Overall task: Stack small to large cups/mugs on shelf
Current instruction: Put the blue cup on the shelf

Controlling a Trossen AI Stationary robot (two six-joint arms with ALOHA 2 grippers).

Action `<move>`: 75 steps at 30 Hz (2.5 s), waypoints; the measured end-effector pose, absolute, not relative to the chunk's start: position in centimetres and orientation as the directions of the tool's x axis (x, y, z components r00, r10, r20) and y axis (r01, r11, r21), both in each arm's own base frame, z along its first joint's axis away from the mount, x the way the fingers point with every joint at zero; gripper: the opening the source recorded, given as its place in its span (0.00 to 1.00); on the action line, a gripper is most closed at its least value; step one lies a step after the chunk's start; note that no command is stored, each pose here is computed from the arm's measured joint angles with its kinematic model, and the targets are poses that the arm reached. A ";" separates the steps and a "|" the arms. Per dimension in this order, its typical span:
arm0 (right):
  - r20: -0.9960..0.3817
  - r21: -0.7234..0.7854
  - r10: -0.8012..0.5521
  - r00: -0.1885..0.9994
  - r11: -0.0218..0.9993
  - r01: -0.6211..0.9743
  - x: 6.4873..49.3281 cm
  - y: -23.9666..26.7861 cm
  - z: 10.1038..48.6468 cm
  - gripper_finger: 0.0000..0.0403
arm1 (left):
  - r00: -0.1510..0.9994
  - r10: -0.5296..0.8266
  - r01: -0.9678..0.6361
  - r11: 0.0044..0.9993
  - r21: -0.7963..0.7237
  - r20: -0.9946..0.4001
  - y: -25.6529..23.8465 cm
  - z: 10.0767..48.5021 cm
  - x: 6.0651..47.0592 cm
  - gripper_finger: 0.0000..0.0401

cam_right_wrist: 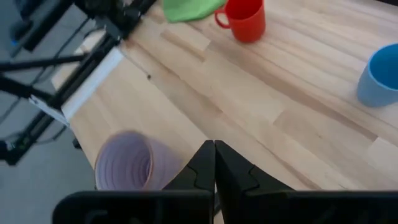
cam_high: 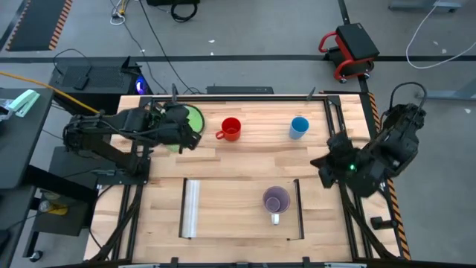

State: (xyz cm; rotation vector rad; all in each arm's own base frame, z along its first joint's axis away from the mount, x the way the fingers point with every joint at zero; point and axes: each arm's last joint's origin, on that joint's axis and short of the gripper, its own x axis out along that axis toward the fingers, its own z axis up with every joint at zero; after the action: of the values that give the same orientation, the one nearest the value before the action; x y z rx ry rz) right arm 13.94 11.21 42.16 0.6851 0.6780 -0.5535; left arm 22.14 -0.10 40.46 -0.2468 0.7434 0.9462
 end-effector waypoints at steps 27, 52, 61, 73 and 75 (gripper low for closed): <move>-0.778 0.259 -0.436 0.453 0.434 0.863 14.9 -0.1 43.3 0.05 | 0.530 0.353 -0.660 0.743 -0.113 -0.771 10.2 42.0 17.2 0.09; -0.964 0.031 -0.251 0.094 0.241 0.970 13.7 -11.2 37.3 0.27 | 0.417 0.285 -0.700 0.706 -0.105 -0.863 12.8 35.9 17.1 0.11; -0.989 -0.073 -0.143 -0.045 0.194 0.978 13.6 -12.3 33.0 0.27 | 0.453 0.311 -0.695 0.711 -0.113 -0.835 13.1 36.2 17.4 0.11; -0.993 0.039 -0.100 0.065 0.241 0.970 16.7 -14.7 28.7 0.29 | 0.458 0.315 -0.695 0.710 -0.114 -0.831 13.1 36.2 17.5 0.13; -0.993 0.040 -0.101 0.066 0.243 0.969 17.0 -14.9 28.2 0.28 | 0.458 0.315 -0.695 0.710 -0.114 -0.831 13.1 36.2 17.5 0.13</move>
State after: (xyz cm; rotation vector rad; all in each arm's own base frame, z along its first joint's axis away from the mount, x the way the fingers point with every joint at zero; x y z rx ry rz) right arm 16.97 -14.95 28.17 0.9777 1.1972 -1.0410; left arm 17.48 13.12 36.20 -0.4801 0.8950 0.6518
